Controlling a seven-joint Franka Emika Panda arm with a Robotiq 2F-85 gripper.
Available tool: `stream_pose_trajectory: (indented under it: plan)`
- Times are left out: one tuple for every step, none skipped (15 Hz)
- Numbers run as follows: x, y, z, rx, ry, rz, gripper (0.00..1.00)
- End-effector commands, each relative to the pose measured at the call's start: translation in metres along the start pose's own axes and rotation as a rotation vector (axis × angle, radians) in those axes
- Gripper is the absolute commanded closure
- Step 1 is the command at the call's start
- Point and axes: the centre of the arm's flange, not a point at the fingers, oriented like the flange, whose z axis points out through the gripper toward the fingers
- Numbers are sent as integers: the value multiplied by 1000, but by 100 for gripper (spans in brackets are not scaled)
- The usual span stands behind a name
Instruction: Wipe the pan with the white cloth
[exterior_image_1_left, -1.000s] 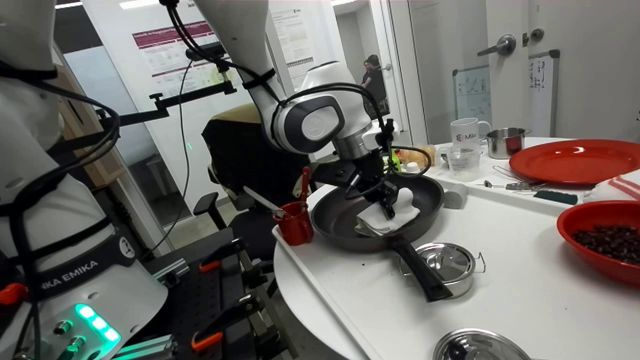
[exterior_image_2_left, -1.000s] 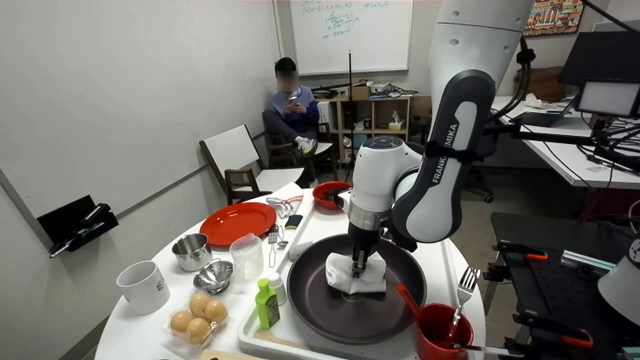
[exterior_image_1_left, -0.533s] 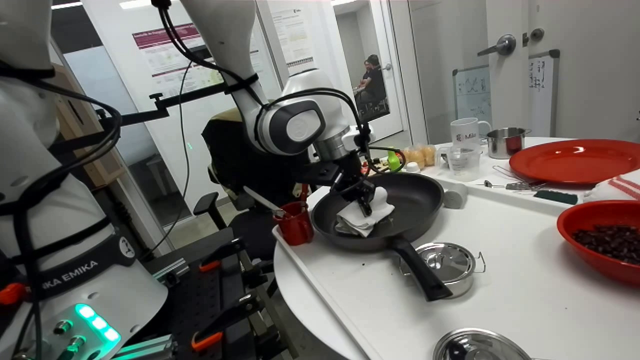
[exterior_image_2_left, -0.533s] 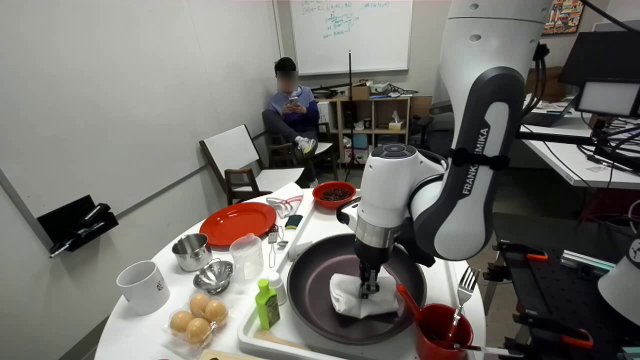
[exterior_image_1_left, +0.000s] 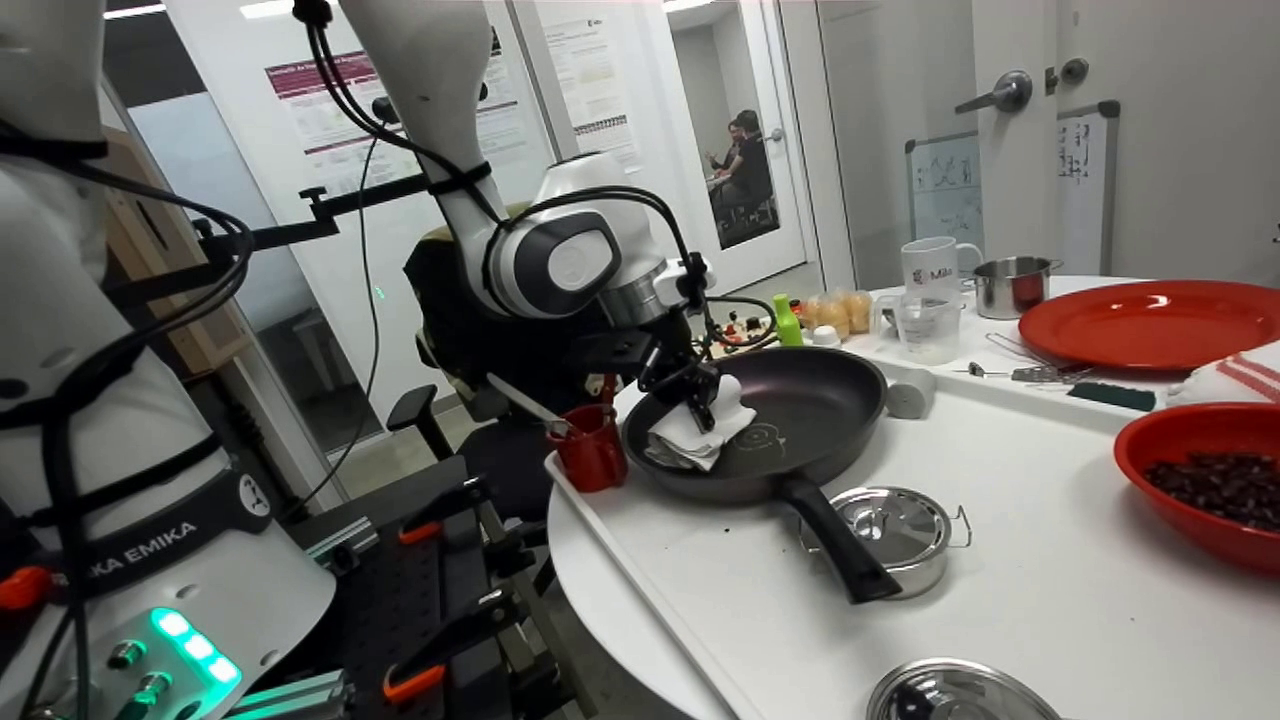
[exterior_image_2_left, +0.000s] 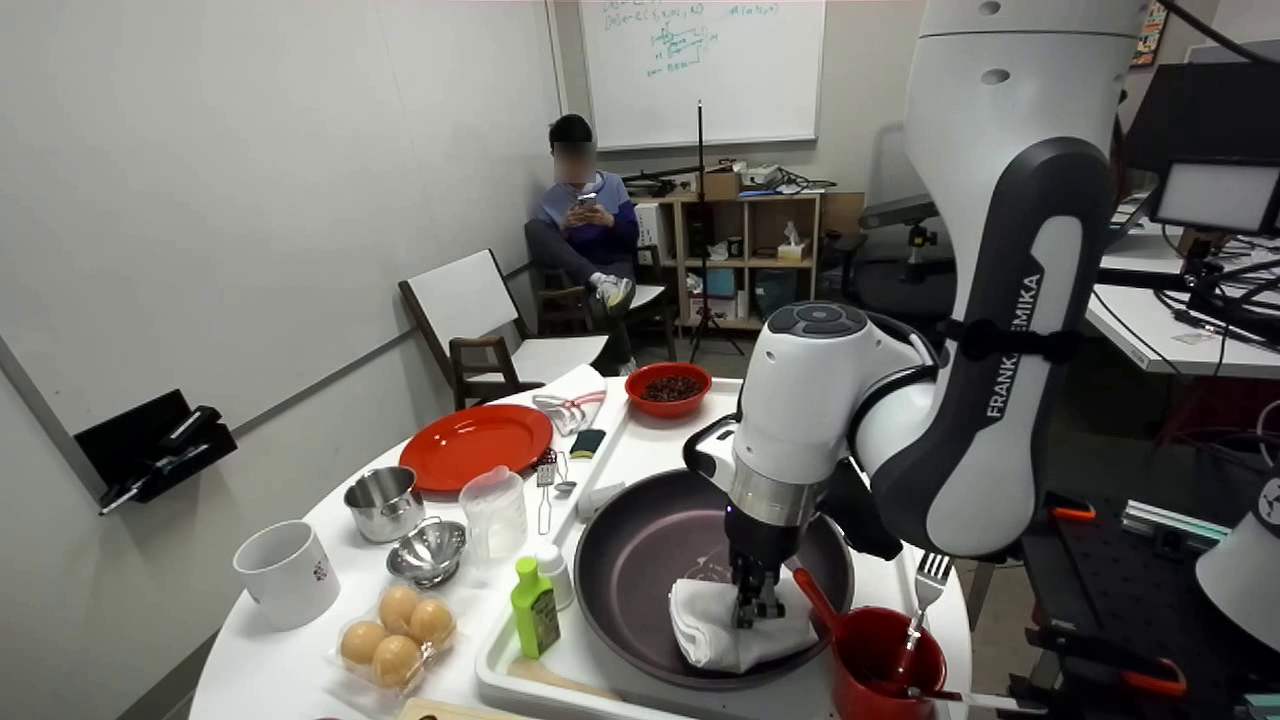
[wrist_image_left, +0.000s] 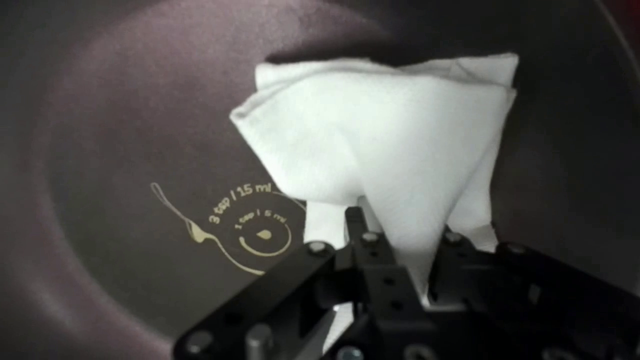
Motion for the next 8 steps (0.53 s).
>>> stream_pose_trajectory:
  plan:
    - [-23,10,17,-24,-40,6,91]
    - [-24,17,16,-35,-40,18,91]
    - [-26,24,16,-43,-43,33,91]
    - [-28,32,15,-50,-47,53,91]
    - [-30,39,15,-57,-49,70,91]
    - [-32,48,14,-64,-51,90,91]
    - [-33,56,14,-72,-53,110,91]
    - [-34,63,15,-78,-55,132,91]
